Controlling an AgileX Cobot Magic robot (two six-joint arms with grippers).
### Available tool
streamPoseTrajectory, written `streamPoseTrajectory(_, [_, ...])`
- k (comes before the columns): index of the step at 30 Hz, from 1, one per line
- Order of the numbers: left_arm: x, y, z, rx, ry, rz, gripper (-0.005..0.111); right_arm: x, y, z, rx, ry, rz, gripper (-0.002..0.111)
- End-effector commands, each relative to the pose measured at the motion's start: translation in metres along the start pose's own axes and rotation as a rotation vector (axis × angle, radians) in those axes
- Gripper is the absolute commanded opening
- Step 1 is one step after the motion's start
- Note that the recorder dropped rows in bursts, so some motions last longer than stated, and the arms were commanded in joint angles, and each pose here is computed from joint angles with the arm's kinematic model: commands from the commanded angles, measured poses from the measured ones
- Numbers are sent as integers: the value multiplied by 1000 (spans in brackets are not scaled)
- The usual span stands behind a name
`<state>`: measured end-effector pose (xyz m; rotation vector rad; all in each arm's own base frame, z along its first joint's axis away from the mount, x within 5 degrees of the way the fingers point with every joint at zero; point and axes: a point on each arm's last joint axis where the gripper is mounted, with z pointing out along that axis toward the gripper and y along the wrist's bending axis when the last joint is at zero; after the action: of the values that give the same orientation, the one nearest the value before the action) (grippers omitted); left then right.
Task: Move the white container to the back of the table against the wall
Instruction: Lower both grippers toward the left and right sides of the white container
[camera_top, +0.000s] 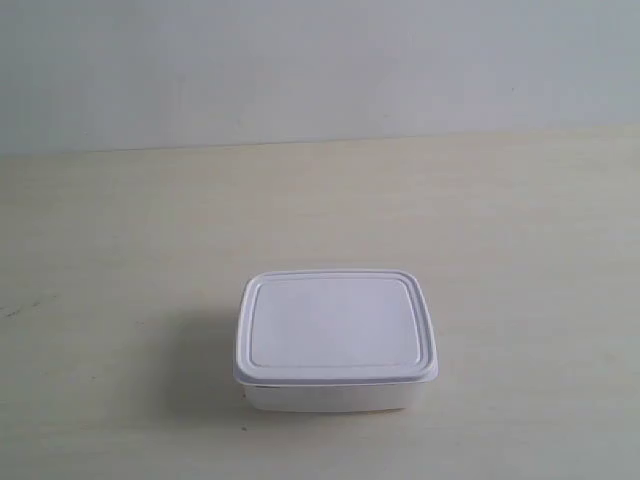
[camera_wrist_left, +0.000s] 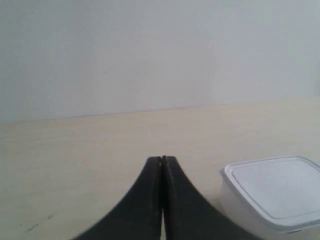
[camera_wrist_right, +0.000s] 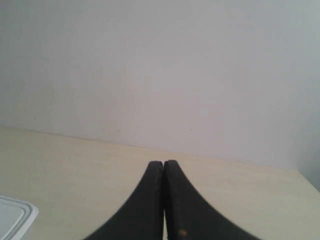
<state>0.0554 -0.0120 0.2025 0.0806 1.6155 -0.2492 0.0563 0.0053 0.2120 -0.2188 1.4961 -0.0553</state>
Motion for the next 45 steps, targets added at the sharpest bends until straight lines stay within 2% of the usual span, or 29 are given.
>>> streamPoseTrajectory(1, [-3, 0, 0, 4, -46, -76, 0, 0, 1, 0, -4, -13, 0, 0])
streamPoseTrajectory(4, [-4, 0, 0, 8, -56, -163, 0, -3, 3, 0, -26, -47, 9, 0])
streamPoseTrajectory(8, [-3, 0, 0, 8, -44, -227, 0, -6, 4, -1, -49, -74, 122, 0])
streamPoseTrajectory(12, [-3, 0, 0, 8, -44, -240, 0, -9, 5, -1, -74, -97, 388, 0])
streamPoseTrajectory(19, [-3, 0, 0, 8, -46, -242, 0, -10, 6, -1, -95, -102, 560, 0])
streamPoseTrajectory(24, [-4, 0, 9, -13, 43, -253, 0, -22, 4, 10, -91, -35, 574, 0])
streamPoseTrajectory(28, [-21, -2, 22, -17, 62, -275, 0, -44, 2, 26, -99, 11, 579, 0])
streamPoseTrajectory(33, [-84, -9, 68, -36, 149, -271, 0, -87, 7, 80, -164, 145, 539, 0])
streamPoseTrajectory(34, [-87, -10, 76, -42, 184, -268, 0, -90, 9, 87, -164, 180, 533, 0])
streamPoseTrajectory(36, [-105, -21, 104, -2, 293, -202, 0, -111, 11, 113, -93, 330, 471, 0])
streamPoseTrajectory(38, [-116, -41, 124, 85, 342, -143, 0, -131, 22, 130, -117, 443, 391, 0])
streamPoseTrajectory(39, [-121, -51, 129, 126, 357, -129, 0, -142, 28, 134, -161, 483, 357, 0])
streamPoseTrajectory(42, [-116, -86, 141, 244, 534, -74, 0, -165, 52, 139, -398, 706, 251, 0])
streamPoseTrajectory(44, [-105, -101, 137, 301, 606, -39, 0, -167, 60, 134, -500, 785, 256, 0])
streamPoseTrajectory(45, [-100, -105, 134, 317, 633, -26, 0, -164, 61, 132, -510, 813, 254, 0])
